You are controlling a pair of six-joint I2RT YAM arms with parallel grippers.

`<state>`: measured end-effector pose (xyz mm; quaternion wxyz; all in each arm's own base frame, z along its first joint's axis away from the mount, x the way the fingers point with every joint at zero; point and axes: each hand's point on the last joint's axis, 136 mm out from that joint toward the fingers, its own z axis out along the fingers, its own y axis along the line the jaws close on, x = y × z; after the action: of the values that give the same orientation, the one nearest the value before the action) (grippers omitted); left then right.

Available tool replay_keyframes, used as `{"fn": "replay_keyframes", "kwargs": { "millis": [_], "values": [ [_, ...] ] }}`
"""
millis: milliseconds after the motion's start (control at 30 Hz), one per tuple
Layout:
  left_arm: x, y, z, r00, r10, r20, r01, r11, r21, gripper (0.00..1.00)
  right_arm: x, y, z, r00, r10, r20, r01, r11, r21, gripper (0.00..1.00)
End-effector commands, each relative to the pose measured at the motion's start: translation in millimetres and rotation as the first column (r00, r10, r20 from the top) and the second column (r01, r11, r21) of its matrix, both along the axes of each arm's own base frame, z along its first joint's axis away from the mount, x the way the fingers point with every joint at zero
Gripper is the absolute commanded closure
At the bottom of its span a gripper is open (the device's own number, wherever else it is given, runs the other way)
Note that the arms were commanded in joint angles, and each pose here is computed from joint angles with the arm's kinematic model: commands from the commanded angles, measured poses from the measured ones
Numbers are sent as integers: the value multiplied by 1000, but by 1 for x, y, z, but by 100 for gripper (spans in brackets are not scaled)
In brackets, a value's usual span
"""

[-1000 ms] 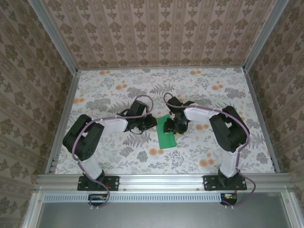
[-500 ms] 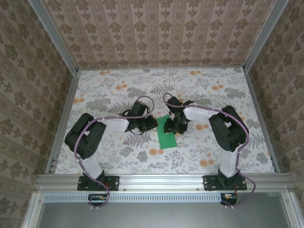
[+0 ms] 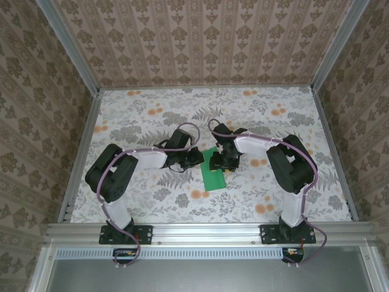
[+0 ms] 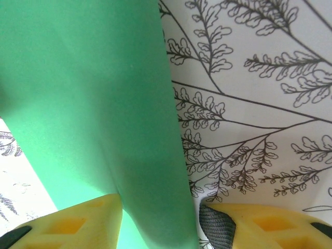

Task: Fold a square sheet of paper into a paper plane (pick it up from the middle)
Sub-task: First fold in half a square sheet of paper at the center of the table, then hold the paper at the center of the table.

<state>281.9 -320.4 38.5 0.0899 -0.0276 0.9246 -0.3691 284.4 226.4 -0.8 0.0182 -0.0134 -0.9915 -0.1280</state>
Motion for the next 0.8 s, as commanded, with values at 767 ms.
{"fn": "replay_keyframes", "kwargs": {
  "millis": [767],
  "values": [
    [-34,20,-57,975,9,-221,40,977,212,96,-45,-18,-77,991,28,-131,-43,992,-115,48]
  ]
}}
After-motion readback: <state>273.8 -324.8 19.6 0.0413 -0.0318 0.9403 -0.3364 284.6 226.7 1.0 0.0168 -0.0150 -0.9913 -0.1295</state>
